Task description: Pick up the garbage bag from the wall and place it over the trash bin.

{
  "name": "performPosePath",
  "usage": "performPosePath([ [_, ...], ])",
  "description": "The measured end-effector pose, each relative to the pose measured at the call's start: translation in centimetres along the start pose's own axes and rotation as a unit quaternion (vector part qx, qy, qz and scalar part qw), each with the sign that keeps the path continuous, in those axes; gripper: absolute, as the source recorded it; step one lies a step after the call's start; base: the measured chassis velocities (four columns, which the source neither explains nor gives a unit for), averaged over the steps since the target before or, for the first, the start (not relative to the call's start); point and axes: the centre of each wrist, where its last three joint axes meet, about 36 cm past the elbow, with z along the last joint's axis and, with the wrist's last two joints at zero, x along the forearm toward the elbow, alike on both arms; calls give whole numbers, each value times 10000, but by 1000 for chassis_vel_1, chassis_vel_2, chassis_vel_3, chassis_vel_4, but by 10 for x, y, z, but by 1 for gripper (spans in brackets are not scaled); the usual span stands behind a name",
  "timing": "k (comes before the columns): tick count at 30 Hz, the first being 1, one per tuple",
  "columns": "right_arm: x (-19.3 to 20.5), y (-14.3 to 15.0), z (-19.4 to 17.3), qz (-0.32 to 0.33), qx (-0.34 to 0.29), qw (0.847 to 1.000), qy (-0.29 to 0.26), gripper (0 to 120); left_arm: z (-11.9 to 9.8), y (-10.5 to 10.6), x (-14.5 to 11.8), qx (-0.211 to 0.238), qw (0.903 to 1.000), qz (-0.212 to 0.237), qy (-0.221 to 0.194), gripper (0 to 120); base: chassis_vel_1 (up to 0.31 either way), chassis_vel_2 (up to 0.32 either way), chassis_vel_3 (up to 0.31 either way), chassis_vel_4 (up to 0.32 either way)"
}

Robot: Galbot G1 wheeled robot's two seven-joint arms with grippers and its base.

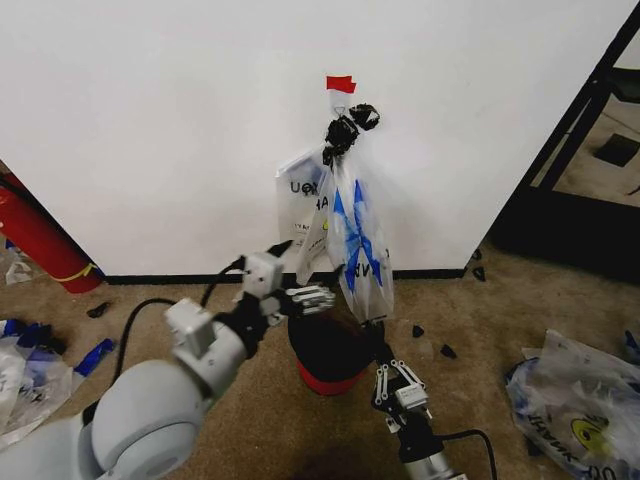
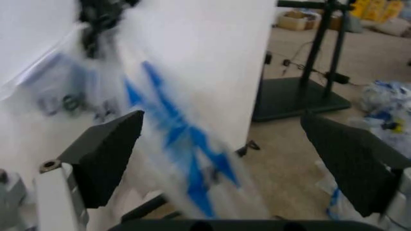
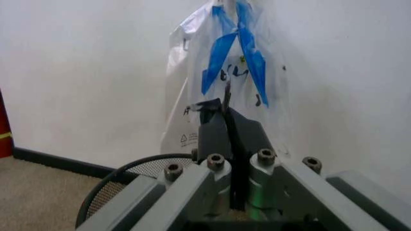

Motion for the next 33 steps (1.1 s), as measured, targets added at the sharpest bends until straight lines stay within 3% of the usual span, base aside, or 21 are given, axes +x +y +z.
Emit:
performPosePath([
  [2, 1, -2, 1, 59, 23, 10000, 12, 0, -4, -10, -15, -94, 9997, 191, 94, 96, 0, 0, 0, 0],
  [10, 2, -10, 2, 198, 71, 9998, 25, 0, 4, -22, -50, -403, 9971, 199, 622, 94, 0, 0, 0, 0],
  [16, 2, -16, 2, 293, 54, 9996, -16, 0, 11, -19, -90, -852, 9910, -298, 994, 86, 0, 0, 0, 0],
  [28, 1, -21, 3, 342, 15, 9994, -45, 0, 28, -14, -115, -924, 9871, -494, 1213, 84, 0, 0, 0, 0],
  [33, 1, -22, 3, 346, 16, 9994, -46, 0, 32, -15, -120, -897, 9865, -480, 1287, 75, 0, 0, 0, 0],
])
